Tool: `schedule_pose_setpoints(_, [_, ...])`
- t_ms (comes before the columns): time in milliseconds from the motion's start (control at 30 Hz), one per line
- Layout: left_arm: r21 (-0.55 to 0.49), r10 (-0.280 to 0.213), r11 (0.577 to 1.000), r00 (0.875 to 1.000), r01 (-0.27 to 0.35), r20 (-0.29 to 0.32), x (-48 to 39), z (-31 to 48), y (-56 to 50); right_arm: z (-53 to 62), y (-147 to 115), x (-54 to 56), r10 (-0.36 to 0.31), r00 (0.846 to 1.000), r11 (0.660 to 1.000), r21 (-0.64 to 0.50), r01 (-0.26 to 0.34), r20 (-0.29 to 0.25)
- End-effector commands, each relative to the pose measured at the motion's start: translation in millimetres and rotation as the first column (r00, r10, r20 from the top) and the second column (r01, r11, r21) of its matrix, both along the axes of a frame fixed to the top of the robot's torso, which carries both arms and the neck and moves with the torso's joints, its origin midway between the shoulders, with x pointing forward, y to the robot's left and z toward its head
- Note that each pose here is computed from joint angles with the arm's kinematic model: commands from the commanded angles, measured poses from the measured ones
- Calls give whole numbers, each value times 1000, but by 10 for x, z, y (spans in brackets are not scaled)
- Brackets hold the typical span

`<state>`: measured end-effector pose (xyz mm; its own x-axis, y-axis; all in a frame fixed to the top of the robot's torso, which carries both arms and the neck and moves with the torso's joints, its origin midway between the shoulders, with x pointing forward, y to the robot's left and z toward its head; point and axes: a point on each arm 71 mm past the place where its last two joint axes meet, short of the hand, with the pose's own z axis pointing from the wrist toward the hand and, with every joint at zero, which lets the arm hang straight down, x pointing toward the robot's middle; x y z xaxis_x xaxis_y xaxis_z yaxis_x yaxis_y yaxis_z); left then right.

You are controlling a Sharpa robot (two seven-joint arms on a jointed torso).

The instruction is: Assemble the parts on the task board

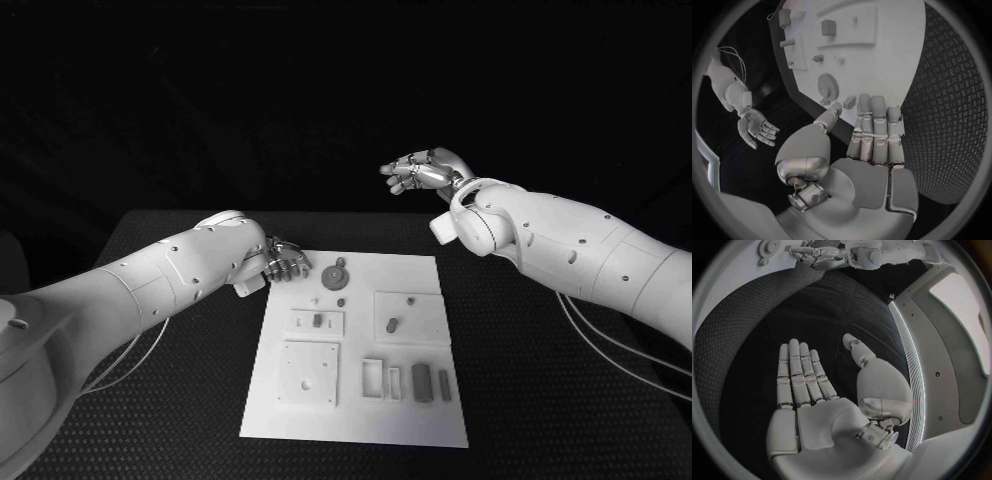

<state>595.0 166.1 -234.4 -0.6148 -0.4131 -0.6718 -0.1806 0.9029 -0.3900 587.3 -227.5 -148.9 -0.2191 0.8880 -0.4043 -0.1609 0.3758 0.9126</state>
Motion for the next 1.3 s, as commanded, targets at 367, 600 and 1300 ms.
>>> schedule_pose_setpoints(367, [-51, -15, 999, 1000, 14, -26, -12, -17, -42, -2, 32, 2, 15, 1000, 1000, 4, -15, -1])
schedule_pose_setpoints(600, [-57, -12, 998, 1000, 10, -29, -8, -17, -27, -3, 34, 2, 15, 1000, 1000, 4, -15, -1])
schedule_pose_setpoints(1300, [-59, -2, 998, 999, 0, -32, -1, -18, -7, -4, 37, 4, 17, 1000, 1000, 4, -17, -2])
